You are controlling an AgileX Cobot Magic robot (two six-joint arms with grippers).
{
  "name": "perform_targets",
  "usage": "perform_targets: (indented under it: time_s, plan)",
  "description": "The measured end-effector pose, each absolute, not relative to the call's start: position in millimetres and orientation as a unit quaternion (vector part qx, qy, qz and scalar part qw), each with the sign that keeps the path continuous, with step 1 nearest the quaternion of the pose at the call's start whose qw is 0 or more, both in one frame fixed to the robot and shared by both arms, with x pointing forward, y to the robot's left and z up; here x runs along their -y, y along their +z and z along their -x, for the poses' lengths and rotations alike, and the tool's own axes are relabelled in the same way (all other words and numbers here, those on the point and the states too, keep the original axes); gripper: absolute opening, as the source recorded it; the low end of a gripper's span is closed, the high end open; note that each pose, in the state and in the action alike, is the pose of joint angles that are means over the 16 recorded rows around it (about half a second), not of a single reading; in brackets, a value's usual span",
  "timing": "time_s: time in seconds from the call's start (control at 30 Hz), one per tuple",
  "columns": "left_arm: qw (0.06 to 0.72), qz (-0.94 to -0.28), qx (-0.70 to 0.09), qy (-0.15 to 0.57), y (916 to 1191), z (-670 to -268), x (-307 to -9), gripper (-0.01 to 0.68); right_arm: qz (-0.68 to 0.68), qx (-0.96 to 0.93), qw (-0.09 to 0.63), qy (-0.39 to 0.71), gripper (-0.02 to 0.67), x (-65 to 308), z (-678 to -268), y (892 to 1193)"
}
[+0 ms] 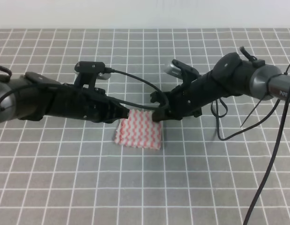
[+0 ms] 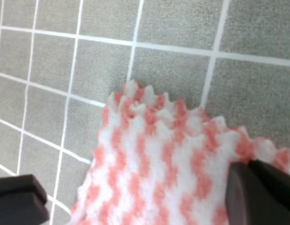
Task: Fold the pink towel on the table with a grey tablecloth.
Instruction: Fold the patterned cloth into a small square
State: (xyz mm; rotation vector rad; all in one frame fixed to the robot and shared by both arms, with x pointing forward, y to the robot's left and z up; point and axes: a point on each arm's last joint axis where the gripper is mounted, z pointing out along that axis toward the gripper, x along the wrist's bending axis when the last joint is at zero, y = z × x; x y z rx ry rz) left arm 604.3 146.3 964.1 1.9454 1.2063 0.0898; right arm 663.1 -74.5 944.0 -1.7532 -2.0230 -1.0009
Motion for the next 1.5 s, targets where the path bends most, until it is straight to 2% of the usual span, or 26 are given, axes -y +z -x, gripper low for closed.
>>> perform_targets:
  time_s: [0.3,0.53,0.97,1.3,1.5]
  plan:
    - [0.400,-0.771,-0.495,0.035,959.0,-607.0,-154.0,-0.003,0.594,0.709,0.143,-0.352,-0.015,81.8,-660.6,962.0]
    - [0.382,-0.766,-0.517,0.012,944.3,-609.2,-159.0,-0.004,0.575,0.723,0.149,-0.351,-0.015,83.9,-653.9,978.2]
    - [0.367,-0.763,-0.530,-0.054,921.6,-605.4,-154.2,-0.003,0.563,0.734,0.157,-0.344,-0.015,83.9,-649.3,982.7]
    - [0.374,-0.763,-0.526,-0.046,924.0,-606.2,-152.9,-0.003,0.559,0.739,0.158,-0.341,-0.015,84.0,-648.6,981.8]
    - [0.387,-0.765,-0.514,-0.007,940.6,-607.8,-155.4,-0.003,0.554,0.747,0.145,-0.337,-0.015,86.6,-647.0,988.0]
